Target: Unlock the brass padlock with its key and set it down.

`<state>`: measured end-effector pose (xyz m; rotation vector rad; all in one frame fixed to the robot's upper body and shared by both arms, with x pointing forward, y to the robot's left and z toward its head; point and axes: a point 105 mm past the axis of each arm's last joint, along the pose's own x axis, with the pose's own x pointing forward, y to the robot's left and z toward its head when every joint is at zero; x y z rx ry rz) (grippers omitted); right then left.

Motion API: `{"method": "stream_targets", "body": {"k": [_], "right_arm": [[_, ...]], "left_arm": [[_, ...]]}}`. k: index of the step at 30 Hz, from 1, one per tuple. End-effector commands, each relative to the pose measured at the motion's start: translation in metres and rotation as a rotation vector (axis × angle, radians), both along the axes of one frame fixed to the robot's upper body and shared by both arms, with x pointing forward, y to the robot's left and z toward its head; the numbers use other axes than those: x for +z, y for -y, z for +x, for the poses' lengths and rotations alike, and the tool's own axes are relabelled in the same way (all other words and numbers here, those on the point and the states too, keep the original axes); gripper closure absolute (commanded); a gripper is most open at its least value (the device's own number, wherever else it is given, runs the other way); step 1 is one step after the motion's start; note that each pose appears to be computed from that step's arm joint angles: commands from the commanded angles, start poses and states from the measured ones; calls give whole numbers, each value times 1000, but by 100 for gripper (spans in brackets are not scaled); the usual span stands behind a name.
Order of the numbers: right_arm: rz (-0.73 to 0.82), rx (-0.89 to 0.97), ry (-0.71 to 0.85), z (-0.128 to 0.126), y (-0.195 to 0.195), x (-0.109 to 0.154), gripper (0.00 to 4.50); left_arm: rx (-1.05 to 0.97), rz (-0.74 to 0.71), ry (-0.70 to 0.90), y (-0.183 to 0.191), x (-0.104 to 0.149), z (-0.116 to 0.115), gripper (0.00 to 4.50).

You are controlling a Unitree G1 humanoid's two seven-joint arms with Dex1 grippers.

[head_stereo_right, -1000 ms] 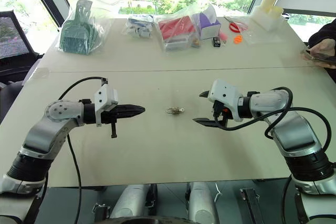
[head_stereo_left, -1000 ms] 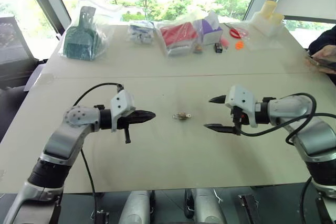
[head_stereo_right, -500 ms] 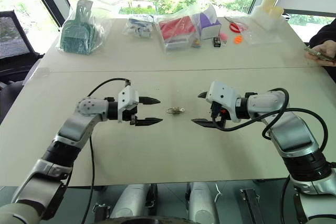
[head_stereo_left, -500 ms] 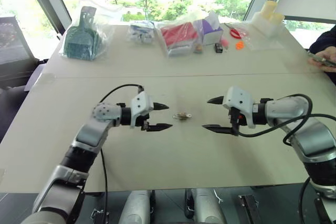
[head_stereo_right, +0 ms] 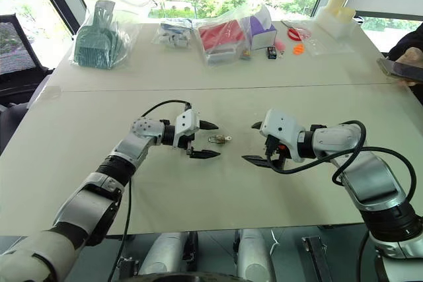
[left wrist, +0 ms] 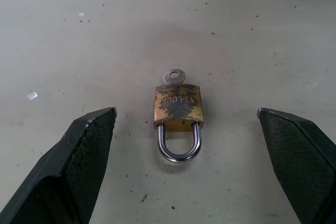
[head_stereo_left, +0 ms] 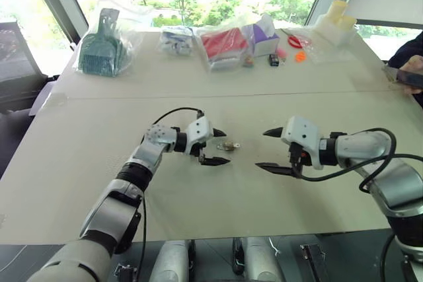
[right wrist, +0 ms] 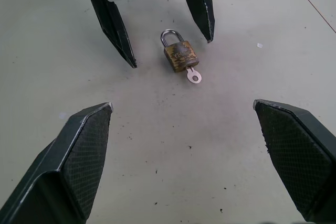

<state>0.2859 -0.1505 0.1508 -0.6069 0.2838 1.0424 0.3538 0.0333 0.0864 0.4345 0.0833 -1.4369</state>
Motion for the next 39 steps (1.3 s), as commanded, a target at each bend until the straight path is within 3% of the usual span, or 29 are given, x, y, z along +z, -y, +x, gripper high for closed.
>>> {"method": "stream_targets", "body": {"k": [1,8,11,18,22,27,32,39], "right_arm": [[-1,8,64,-2,-1,15,0],[-2,9,75,-1,-3,15,0],[-2,10,79,0,-3,15,0],[-6,14,83,2,-4,15,0],[-12,20,100,3,-7,14,0],[-54,46,238,11,-21,15,0],[-144,129,459,22,-45,15,0],[-177,195,693,32,-68,24,0]], "left_arm": [[6,5,30,2,1,5,1],[19,10,8,1,-6,6,1],[16,12,7,2,-8,6,82],[6,-8,-3,6,-8,3,376],[3,-2,-14,2,-9,1,376],[-13,-2,0,-18,6,-1,376],[-38,-16,58,-46,49,-11,376],[16,-34,127,-64,90,-11,376]]}}
